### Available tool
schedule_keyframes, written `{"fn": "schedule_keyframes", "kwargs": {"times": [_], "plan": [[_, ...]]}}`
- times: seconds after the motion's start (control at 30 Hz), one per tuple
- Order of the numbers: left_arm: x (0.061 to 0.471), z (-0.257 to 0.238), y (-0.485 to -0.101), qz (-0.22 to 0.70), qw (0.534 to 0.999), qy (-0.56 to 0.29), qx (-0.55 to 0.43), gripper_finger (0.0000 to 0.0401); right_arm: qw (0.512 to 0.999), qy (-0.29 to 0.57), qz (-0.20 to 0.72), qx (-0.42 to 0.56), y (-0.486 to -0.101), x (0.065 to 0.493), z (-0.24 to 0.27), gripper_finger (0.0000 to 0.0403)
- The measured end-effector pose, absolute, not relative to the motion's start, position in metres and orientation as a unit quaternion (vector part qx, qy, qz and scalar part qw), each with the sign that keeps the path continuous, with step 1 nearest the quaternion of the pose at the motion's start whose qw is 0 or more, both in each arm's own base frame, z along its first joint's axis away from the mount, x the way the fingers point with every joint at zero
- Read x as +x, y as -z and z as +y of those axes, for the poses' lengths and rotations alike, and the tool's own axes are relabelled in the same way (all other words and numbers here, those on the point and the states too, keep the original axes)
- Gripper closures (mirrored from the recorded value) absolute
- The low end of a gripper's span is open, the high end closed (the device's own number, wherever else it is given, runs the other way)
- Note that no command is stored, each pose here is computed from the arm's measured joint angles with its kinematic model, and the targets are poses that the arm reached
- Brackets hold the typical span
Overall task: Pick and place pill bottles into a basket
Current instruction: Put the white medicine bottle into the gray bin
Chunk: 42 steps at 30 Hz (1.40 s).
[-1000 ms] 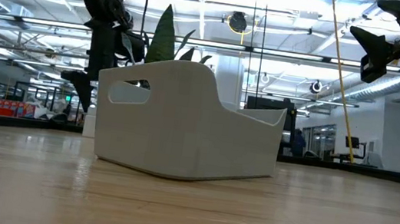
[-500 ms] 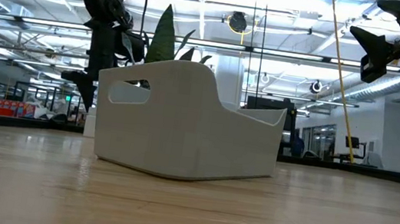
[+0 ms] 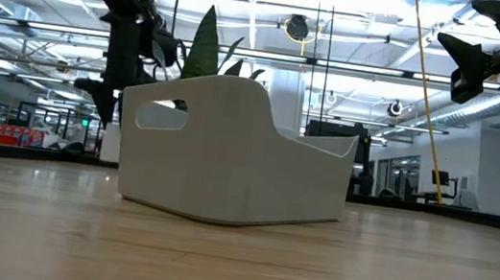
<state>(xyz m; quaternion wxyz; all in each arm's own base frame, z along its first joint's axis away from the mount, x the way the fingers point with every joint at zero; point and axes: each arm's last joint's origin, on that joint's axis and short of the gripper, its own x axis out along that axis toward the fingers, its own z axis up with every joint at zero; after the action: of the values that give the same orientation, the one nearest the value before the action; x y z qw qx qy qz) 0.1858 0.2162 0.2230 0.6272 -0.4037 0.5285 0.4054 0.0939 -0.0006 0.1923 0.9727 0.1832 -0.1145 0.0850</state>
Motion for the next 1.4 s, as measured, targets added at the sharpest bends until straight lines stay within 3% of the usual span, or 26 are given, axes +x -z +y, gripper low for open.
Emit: {"fn": "schedule_keyframes", "kwargs": {"times": [0.33,0.73,1.07,1.4], "plan": [[0.160,0.186,-0.287,0.429,0.700,-0.423,-0.383,0.0231,0.973,-0.085,-0.115,0.183,-0.192,0.094,-0.001,0.0176],[0.110,0.124,-0.359,0.221,0.776,-0.428,-0.408,0.0237,0.973,-0.085,-0.114,0.183,-0.192,0.094,-0.001,0.0175],[0.100,0.097,-0.405,0.026,0.855,-0.263,-0.447,0.0230,0.973,-0.085,-0.114,0.183,-0.192,0.094,-0.001,0.0172],[0.117,0.079,-0.425,-0.021,0.880,-0.135,-0.455,0.0230,0.973,-0.085,-0.115,0.183,-0.192,0.094,-0.001,0.0172]]}}
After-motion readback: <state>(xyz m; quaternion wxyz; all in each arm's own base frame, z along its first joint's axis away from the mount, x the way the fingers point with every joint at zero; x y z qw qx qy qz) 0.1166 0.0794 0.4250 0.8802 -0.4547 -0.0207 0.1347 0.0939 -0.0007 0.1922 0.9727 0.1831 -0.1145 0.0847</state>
